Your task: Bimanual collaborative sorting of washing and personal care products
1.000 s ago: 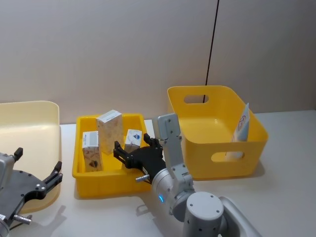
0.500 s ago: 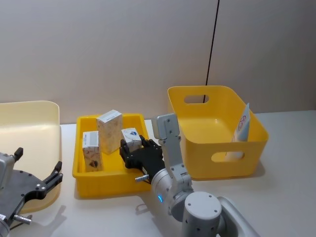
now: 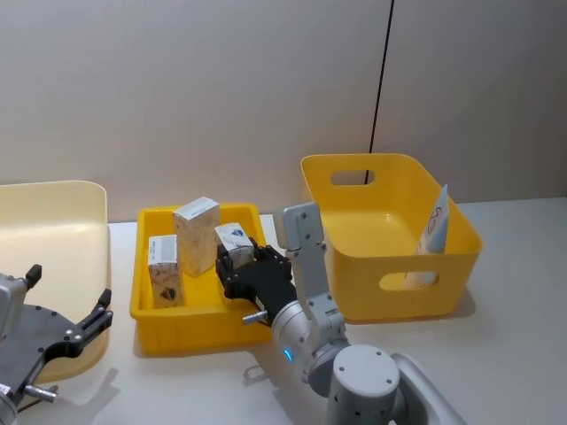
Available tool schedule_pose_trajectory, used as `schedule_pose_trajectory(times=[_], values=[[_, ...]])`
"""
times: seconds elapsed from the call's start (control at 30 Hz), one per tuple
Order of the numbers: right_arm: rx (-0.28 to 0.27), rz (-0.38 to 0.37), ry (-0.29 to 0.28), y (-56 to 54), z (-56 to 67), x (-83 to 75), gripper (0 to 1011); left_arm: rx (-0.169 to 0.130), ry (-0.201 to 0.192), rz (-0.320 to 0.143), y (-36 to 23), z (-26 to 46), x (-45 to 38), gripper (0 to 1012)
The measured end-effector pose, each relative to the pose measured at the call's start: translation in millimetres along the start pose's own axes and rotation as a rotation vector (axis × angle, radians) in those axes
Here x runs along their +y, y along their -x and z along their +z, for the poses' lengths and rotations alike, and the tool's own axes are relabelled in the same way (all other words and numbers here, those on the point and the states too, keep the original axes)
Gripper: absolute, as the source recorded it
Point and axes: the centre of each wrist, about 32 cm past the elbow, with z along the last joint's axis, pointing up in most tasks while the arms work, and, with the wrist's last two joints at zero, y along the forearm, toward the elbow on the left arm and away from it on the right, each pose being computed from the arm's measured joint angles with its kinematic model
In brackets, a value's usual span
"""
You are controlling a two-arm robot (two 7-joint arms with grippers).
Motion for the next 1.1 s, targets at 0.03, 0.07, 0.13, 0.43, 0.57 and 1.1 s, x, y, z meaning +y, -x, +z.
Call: schedule_pose_trajectory(times=[0.03, 0.07, 0.13, 0.43, 0.57, 1.1], values=[[-0.003, 0.004, -0.011, -0.4, -0.2, -0.2, 449, 0.0, 0.0, 0.0, 0.0, 0.0, 0.0, 1003], [-0.003, 0.004, -0.011, -0.4, -0.2, -0.2, 449, 0.0, 0.0, 0.0, 0.0, 0.0, 0.0, 1003], [-0.008, 0.012, -0.041, -1.2, -0.2, -0.6, 449, 0.0, 0.0, 0.0, 0.0, 0.0, 0.0, 1003], [-0.022, 0.031, -0.145, -5.5, 3.4, -1.2, 449, 0.0, 0.0, 0.0, 0.0, 0.0, 0.0, 1003], [-0.028, 0.037, -0.199, -8.3, 7.3, -0.8, 449, 0.0, 0.0, 0.0, 0.0, 0.0, 0.0, 1003], [-0.066, -0.007, -0.415, -29.4, 33.0, -5.7, 449, 0.0, 0.0, 0.0, 0.0, 0.0, 0.0, 1003]])
